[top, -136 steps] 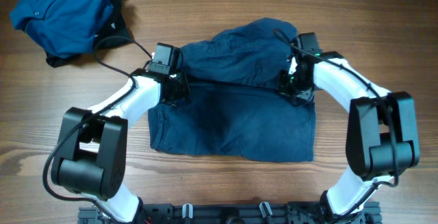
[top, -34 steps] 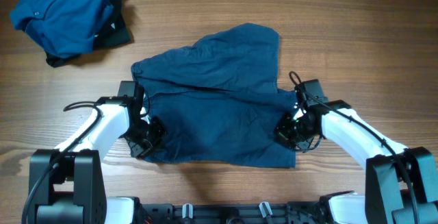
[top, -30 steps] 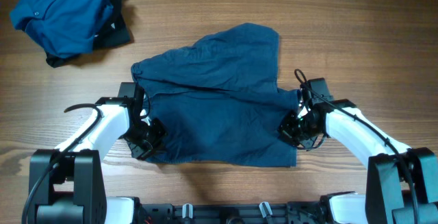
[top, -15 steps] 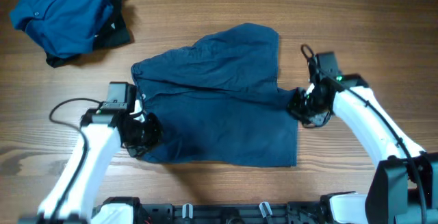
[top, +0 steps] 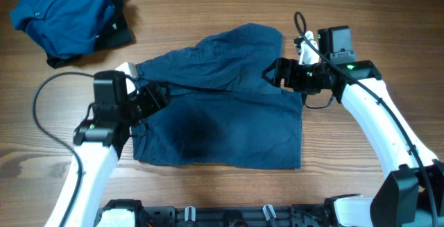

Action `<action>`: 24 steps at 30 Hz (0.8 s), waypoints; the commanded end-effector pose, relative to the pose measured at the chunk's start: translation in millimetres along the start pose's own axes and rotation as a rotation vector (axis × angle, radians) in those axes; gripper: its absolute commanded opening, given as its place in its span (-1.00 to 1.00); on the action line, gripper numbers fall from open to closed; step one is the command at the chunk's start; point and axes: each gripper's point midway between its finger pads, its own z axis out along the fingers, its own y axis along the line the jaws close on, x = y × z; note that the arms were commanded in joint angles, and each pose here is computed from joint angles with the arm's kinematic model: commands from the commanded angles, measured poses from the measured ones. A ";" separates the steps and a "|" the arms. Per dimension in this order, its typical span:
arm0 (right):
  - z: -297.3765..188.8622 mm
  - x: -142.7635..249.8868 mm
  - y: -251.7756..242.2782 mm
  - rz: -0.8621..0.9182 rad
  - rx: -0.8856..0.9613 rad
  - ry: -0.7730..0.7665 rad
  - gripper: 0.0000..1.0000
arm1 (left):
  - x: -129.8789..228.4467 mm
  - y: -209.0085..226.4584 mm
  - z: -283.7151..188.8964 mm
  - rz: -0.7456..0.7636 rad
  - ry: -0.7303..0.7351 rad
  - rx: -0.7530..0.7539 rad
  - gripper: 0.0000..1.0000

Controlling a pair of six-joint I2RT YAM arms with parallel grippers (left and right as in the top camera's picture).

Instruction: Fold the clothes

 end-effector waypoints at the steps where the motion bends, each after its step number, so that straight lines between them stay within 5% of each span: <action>1: 13.0 -8.6 20.1 -0.033 -0.050 0.024 0.78 | 2.9 17.0 31.7 0.005 0.068 -0.059 0.56; 10: 51.1 -11.9 48.3 0.128 -0.151 0.088 0.80 | -18.4 9.2 79.1 -0.020 0.158 -0.059 0.68; 20: 64.0 6.6 42.8 0.107 -0.097 0.145 0.85 | -40.4 -2.9 85.6 0.004 0.088 -0.014 0.47; 24: 64.6 7.9 44.4 0.108 -0.097 0.148 0.86 | -30.2 3.6 85.5 -0.105 0.127 -0.046 0.35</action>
